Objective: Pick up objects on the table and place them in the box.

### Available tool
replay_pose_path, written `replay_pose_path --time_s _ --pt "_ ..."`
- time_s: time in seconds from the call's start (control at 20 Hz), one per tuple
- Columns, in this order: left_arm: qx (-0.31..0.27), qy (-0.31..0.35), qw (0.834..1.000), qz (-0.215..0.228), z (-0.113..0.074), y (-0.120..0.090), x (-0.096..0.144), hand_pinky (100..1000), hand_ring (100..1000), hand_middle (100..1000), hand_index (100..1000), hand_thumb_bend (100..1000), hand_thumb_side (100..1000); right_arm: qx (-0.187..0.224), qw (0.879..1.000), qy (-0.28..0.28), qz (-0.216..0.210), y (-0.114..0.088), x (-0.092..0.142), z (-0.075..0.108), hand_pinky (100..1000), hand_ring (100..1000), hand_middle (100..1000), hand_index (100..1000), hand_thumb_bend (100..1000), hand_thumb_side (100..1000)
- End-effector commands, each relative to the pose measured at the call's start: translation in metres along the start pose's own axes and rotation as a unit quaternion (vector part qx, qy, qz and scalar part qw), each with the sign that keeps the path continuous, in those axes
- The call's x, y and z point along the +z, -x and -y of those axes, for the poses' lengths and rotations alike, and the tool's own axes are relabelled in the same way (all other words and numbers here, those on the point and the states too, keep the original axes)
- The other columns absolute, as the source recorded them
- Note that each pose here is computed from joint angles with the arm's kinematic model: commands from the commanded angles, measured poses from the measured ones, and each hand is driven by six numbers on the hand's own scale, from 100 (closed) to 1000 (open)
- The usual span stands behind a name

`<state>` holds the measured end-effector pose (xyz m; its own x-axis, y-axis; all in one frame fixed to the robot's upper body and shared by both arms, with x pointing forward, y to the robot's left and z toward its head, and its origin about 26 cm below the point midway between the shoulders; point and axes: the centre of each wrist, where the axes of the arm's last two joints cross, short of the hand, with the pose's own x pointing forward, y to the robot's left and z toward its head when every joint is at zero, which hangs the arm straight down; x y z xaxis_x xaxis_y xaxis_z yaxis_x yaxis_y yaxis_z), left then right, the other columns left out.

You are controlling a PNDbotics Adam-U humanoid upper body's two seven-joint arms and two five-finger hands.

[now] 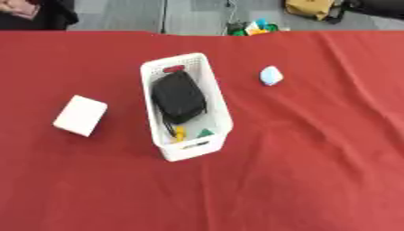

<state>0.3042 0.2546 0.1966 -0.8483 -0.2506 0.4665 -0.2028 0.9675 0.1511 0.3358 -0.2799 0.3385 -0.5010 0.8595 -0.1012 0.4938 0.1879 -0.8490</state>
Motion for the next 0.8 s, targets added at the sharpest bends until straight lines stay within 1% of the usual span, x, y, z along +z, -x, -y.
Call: replay_pose_path --time_s 0.05,0.15,0.2,0.25,0.3,0.35,0.4,0.45,0.55,0.6,0.75,0.8 --pt "0.002 0.006 1.000 0.011 -0.001 -0.004 -0.004 643 829 996 950 100 1000 0.069 0.995 -0.068 -0.006 0.019 -0.008 0.005 767 831 816 844 393 861" --pt "0.002 0.010 1.000 0.009 0.000 -0.004 -0.004 643 829 997 950 100 1000 0.097 0.987 -0.124 0.004 0.026 -0.013 0.003 785 851 848 861 369 850" --pt "0.002 0.012 1.000 0.009 0.000 -0.004 -0.004 643 829 997 950 100 1000 0.106 0.984 -0.143 0.009 0.029 -0.016 0.002 785 851 848 861 369 850" --pt "0.002 0.012 1.000 0.009 0.000 -0.004 -0.004 643 829 997 950 100 1000 0.111 0.982 -0.155 0.011 0.032 -0.017 0.002 798 875 880 885 365 822" --pt "0.003 0.015 1.000 0.010 0.000 -0.005 -0.004 643 829 997 950 100 1000 0.122 0.975 -0.187 0.018 0.036 -0.020 -0.002 800 877 882 888 365 815" --pt "0.004 0.016 1.000 0.010 0.000 -0.005 -0.005 643 829 997 949 100 1000 0.129 0.969 -0.208 0.022 0.039 -0.023 -0.005 806 881 879 888 370 797" --pt "0.005 0.018 1.000 0.011 0.001 -0.005 -0.005 643 829 997 949 100 1000 0.136 0.964 -0.226 0.027 0.043 -0.027 -0.008 806 881 879 888 370 797" --pt "0.006 0.019 1.000 0.011 0.001 -0.005 -0.005 643 829 998 949 100 1000 0.140 0.961 -0.236 0.030 0.046 -0.030 -0.010 806 874 862 889 407 770" --pt "0.010 0.023 1.000 0.011 0.003 -0.006 -0.006 642 829 998 949 100 1000 0.135 0.958 -0.251 0.032 0.053 -0.039 -0.018 806 873 860 888 417 763" --pt "0.011 0.025 1.000 0.012 0.003 -0.006 -0.006 642 829 998 948 100 1000 0.132 0.957 -0.255 0.031 0.056 -0.043 -0.023 808 869 854 887 453 741" --pt "0.015 0.027 0.999 0.012 0.004 -0.006 -0.007 642 829 998 948 100 1000 0.130 0.955 -0.265 0.027 0.064 -0.051 -0.034 809 869 854 888 460 735" --pt "0.017 0.028 0.999 0.013 0.005 -0.006 -0.007 642 829 999 948 100 1000 0.127 0.955 -0.267 0.027 0.065 -0.053 -0.040 825 876 838 910 565 673"
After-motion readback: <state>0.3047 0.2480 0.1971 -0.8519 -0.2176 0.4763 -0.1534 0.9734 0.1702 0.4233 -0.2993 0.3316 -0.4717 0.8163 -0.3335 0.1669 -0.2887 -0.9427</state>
